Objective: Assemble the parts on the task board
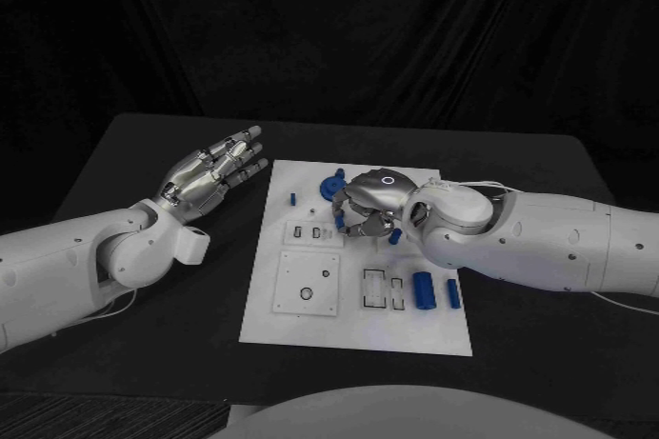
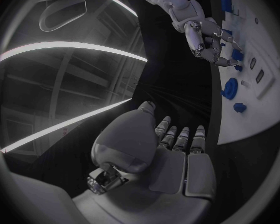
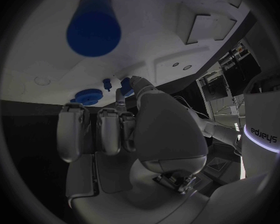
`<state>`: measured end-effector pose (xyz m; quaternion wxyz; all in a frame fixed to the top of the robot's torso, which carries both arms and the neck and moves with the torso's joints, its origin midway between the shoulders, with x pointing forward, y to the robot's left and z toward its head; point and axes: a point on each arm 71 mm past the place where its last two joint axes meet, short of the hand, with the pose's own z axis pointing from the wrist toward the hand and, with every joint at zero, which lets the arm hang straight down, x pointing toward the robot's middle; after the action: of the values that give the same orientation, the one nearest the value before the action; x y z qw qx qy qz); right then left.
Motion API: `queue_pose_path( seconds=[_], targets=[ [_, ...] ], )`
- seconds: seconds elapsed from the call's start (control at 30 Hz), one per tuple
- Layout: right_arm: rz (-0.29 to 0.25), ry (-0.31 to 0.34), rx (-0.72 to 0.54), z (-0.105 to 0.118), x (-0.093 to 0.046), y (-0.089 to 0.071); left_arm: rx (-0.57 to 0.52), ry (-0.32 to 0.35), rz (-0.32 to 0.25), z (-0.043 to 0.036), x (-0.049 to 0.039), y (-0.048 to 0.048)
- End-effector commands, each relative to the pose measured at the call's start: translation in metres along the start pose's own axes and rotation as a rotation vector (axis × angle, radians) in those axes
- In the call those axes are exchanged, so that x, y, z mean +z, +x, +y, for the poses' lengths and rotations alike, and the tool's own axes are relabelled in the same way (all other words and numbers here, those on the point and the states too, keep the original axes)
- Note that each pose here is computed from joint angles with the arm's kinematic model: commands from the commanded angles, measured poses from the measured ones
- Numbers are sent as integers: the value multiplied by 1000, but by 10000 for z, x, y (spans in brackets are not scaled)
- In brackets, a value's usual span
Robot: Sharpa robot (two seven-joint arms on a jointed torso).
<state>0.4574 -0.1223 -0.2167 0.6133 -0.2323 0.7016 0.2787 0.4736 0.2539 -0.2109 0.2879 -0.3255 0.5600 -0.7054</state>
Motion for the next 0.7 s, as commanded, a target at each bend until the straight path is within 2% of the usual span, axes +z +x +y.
queue_pose_path(
  seconds=[0.03, 0.7],
  targets=[
    [6, 14, -5, 3, 5, 19, -11, 12, 13, -4, 5, 18],
    [31, 9, -3, 29, 15, 69, -15, 4, 18, 13, 11, 21]
  ],
)
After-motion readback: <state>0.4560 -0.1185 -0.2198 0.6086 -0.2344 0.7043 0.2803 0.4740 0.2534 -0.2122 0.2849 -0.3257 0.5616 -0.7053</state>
